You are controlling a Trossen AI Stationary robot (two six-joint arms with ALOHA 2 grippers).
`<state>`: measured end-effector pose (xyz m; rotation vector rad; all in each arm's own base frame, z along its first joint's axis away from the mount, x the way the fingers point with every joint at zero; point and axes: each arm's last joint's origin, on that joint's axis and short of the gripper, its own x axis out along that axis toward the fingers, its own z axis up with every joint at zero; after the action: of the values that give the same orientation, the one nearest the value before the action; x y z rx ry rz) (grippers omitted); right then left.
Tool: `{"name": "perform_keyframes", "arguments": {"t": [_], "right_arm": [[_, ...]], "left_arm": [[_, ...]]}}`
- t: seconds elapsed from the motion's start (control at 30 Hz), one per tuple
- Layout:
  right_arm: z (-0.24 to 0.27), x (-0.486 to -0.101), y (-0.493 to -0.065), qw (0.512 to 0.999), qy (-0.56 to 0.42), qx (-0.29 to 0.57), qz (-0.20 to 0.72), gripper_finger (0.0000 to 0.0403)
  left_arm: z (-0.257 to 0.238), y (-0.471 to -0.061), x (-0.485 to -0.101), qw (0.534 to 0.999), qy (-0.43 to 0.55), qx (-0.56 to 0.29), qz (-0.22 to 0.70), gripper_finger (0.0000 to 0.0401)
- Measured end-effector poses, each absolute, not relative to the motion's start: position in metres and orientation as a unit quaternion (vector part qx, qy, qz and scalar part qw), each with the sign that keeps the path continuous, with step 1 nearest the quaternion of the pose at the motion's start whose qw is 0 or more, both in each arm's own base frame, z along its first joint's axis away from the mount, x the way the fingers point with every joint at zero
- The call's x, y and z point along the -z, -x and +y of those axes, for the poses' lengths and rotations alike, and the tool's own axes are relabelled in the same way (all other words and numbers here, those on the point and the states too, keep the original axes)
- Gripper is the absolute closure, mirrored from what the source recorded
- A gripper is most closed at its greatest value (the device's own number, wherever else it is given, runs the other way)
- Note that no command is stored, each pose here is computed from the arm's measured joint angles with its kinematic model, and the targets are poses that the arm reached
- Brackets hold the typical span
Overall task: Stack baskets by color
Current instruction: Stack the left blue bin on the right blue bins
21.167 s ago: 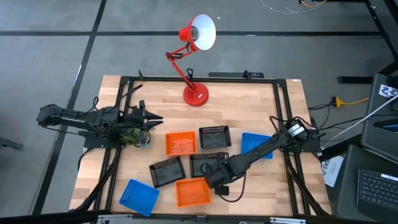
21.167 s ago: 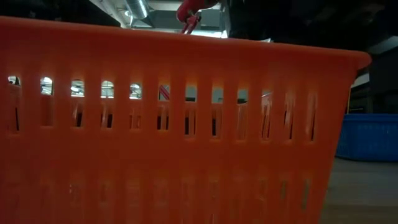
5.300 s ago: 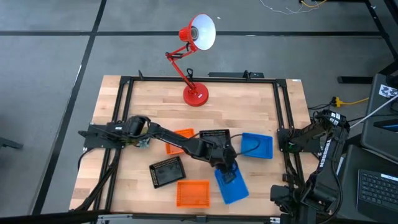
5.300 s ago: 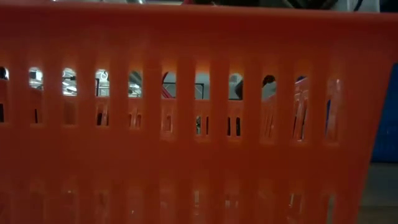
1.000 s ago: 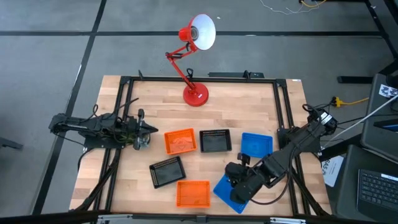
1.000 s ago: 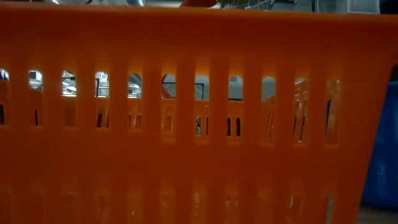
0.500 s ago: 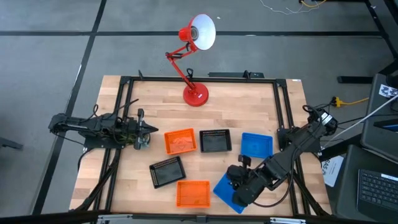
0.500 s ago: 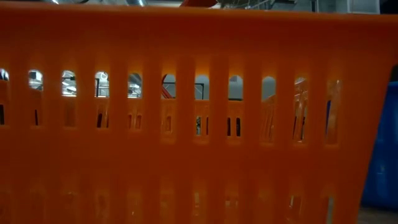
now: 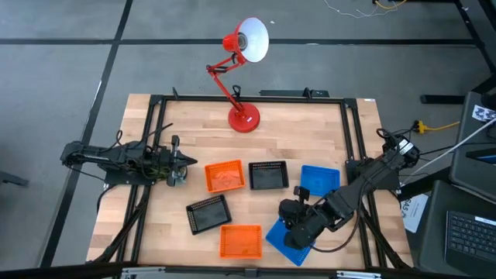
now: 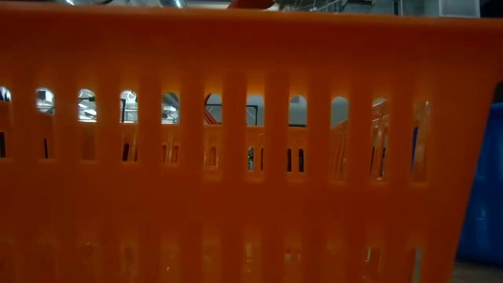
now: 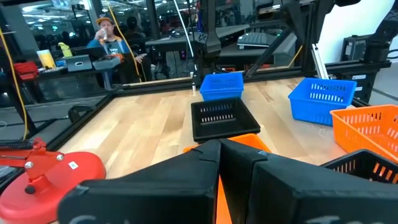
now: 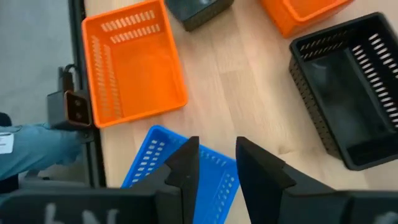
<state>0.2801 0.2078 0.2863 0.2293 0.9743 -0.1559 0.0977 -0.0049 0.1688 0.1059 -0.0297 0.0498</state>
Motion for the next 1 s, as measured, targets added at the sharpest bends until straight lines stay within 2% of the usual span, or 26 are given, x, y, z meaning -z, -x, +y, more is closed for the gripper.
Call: {"name": "perform_keyframes", "arguments": {"t": [0.37,0.7,0.87,1.0], "right_arm": [[0.170,-0.286,-0.304,0.873,-0.076,0.095,0.472,0.0299],[0.128,-0.283,-0.322,0.845,-0.093,0.056,0.524,0.0299],[0.127,-0.276,-0.327,0.833,-0.127,0.072,0.534,0.0299],[0.148,-0.256,-0.328,0.805,-0.158,0.073,0.567,0.0299]], "left_arm": [[-0.005,-0.098,-0.169,0.998,-0.053,-0.025,-0.015,0.0400],[-0.005,-0.098,-0.169,0.998,-0.053,-0.025,-0.014,0.0400],[-0.005,-0.098,-0.169,0.998,-0.053,-0.025,-0.014,0.0400],[-0.005,-0.098,-0.169,0.998,-0.056,-0.025,-0.014,0.0400]]}}
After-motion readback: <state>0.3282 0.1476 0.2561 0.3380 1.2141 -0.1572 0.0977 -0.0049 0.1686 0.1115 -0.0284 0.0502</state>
